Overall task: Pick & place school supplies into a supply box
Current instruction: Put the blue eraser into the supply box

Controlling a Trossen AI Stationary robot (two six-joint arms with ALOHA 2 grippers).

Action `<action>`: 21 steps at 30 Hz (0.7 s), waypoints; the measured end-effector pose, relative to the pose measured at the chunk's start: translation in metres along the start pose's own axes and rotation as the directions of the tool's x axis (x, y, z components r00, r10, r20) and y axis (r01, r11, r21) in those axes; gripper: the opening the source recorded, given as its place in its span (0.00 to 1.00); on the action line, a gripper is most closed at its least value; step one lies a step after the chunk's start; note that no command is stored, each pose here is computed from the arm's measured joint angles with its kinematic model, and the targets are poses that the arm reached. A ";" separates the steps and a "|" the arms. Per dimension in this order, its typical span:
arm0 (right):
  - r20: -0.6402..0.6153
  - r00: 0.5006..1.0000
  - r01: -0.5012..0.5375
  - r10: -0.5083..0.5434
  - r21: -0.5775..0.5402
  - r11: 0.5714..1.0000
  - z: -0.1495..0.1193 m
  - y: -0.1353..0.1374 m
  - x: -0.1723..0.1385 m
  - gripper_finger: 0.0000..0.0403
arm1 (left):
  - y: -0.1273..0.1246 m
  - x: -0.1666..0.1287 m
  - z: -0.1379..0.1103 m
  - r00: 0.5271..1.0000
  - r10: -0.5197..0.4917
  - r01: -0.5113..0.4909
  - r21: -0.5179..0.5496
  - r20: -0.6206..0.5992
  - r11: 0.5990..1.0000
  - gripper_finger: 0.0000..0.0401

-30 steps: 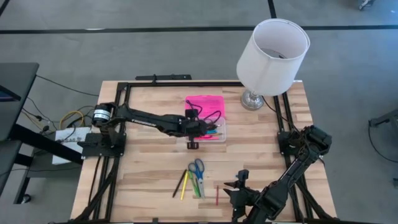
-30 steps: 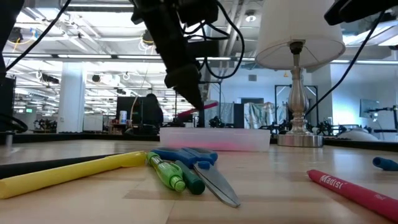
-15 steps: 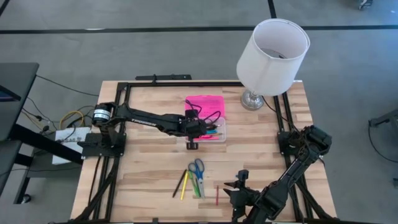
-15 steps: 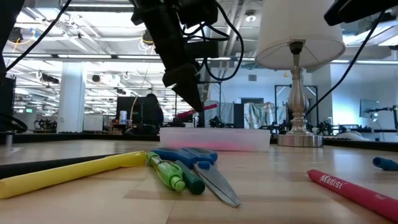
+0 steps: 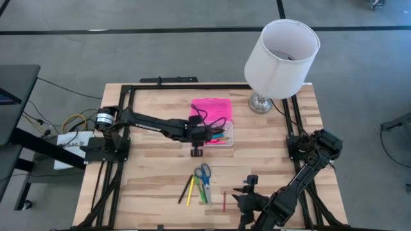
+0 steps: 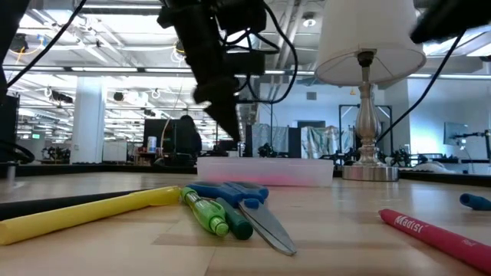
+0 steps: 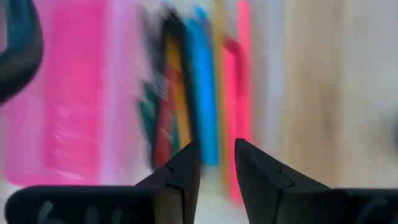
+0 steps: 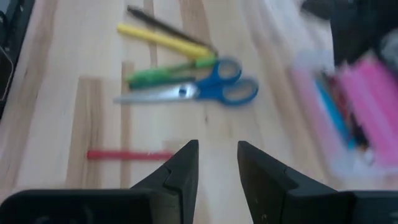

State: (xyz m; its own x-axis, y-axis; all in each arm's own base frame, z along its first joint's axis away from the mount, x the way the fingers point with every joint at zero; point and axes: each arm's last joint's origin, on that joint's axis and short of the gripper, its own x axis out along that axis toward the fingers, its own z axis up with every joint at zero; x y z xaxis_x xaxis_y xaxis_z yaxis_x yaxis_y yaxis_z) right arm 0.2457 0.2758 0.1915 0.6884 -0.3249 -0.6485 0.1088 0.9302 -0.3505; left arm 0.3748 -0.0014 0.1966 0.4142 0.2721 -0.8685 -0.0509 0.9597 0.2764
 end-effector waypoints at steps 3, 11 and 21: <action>-0.106 0.994 -0.021 0.027 0.061 0.998 -0.007 -0.003 0.000 0.27 | -0.013 -0.004 -0.009 0.992 -0.089 0.089 -0.001 -0.092 0.996 0.24; -0.297 0.955 -0.016 0.023 0.025 1.000 -0.017 -0.014 0.001 0.27 | -0.085 -0.029 -0.028 0.948 -0.245 0.264 0.070 -0.203 0.962 0.24; -0.300 0.954 0.033 -0.028 0.013 0.999 -0.067 -0.025 0.011 0.27 | -0.198 -0.069 -0.100 0.996 -0.038 0.058 0.259 -0.083 0.964 0.24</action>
State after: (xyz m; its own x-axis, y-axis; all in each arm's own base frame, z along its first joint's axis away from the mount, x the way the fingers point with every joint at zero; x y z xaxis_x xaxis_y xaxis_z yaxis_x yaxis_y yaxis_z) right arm 0.2022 0.2381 0.1480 0.4382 -0.3871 -0.8112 0.1407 0.9209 -0.3635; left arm 0.2655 -0.2034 0.1603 0.3387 0.2404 -0.9097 0.2108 0.9229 0.3224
